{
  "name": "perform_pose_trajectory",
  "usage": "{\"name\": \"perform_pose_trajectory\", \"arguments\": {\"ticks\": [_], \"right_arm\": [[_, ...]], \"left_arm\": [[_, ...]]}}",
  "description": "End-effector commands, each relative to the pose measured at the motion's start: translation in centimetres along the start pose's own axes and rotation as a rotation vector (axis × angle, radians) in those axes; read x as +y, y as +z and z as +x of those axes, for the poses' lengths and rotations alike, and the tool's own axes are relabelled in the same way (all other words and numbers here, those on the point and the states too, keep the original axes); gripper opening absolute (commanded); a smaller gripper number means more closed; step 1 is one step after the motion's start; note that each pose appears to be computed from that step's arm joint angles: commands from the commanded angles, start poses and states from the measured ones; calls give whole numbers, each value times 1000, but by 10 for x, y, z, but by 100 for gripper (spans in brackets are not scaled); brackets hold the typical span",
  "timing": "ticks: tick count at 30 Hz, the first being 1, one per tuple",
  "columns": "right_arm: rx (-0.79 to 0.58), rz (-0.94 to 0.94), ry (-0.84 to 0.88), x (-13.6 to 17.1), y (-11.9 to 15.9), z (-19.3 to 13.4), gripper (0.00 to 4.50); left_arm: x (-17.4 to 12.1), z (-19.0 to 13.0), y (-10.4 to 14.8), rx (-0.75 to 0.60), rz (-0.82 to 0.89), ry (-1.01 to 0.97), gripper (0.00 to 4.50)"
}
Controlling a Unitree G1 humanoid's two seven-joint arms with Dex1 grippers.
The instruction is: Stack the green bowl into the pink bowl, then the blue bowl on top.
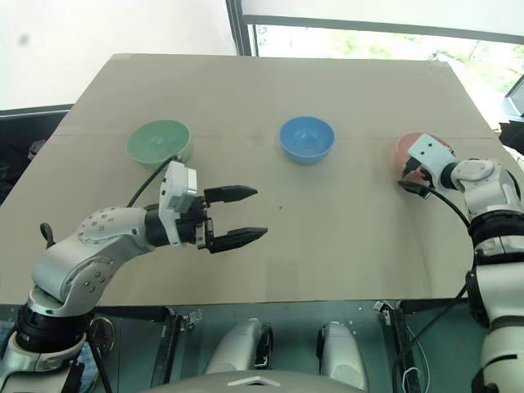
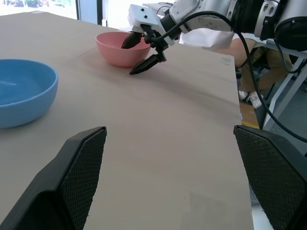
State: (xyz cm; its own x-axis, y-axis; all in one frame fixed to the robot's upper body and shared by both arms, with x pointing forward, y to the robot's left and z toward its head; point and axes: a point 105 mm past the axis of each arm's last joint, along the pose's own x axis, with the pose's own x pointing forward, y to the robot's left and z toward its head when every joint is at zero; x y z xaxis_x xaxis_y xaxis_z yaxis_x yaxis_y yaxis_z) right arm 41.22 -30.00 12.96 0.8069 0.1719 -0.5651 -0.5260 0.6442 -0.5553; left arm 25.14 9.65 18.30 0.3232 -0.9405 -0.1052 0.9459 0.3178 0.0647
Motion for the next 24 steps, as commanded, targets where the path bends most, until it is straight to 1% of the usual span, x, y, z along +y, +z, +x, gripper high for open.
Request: {"name": "perform_pose_trajectory", "arguments": {"ticks": [1,4,7,8,9,10,15,17,19,21,24], "right_arm": [[-6,-33,-25,-8,7,0,320],[-8,-42,-22,-9,9,2,216],[-8,-48,-14,-8,10,2,100],[-7,-50,-13,-8,9,2,44],[-6,-49,-13,-9,9,2,22],[-4,-50,-13,-9,7,1,10],[-8,-79,4,-7,6,0,10],[-22,-147,42,-2,12,0,10],[-60,-208,139,16,25,-1,10],[-109,-262,233,40,43,-6,10],[-205,-316,297,78,75,-19,10]], "left_arm": [[0,1,9,-21,37,-10,450],[3,1,10,-29,51,5,450],[7,1,13,-45,74,21,450],[8,0,14,-52,74,29,450],[10,0,14,-50,84,35,450],[11,0,14,-54,91,43,450],[11,-1,13,-58,95,52,450],[14,-3,12,-60,97,70,450],[19,-9,11,-54,97,105,450],[23,-16,9,-52,93,144,450],[29,-28,-2,-10,114,201,450]]}}
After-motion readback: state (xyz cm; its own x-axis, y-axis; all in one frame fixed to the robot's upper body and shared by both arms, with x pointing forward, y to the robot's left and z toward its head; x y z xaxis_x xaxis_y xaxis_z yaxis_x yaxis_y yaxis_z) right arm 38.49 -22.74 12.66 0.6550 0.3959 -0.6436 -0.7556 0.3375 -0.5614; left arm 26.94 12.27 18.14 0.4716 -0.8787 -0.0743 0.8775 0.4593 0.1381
